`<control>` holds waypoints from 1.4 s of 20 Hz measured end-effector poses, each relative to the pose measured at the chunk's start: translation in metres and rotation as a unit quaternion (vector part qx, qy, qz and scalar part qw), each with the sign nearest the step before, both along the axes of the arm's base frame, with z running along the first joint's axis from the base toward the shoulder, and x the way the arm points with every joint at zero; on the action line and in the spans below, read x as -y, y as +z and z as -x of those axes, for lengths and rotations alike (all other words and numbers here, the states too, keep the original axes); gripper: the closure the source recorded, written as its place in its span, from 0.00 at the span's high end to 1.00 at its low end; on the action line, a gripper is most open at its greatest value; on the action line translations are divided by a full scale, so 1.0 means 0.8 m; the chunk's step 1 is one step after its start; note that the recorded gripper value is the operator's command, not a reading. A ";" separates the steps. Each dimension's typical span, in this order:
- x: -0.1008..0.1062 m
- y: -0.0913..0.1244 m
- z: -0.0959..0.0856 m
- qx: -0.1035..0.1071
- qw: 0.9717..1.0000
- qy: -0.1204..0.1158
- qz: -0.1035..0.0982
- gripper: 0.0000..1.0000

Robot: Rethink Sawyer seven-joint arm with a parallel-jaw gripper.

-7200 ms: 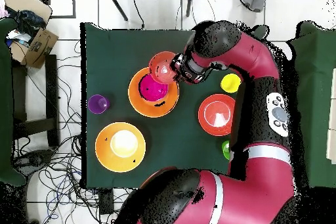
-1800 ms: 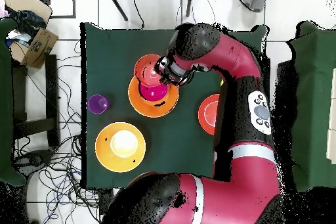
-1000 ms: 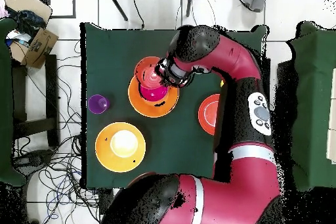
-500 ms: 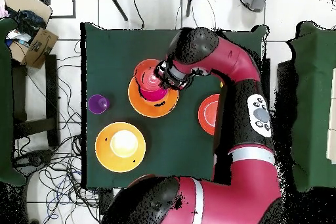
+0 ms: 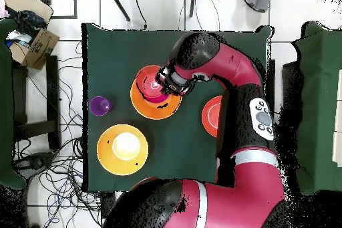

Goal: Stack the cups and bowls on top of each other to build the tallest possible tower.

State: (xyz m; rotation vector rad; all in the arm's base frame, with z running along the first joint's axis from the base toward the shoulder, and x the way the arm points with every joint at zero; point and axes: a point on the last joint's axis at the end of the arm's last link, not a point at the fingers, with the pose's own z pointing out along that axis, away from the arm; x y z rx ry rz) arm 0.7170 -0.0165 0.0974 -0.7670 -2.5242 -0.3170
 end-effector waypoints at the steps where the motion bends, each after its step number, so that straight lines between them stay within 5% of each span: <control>1: 0.000 -0.002 -0.001 0.005 1.000 -0.001 0.002 0.00; 14: 0.003 -0.015 -0.008 0.043 0.999 -0.008 0.021 0.00; 28: 0.000 -0.020 0.000 0.037 0.999 -0.007 0.020 0.00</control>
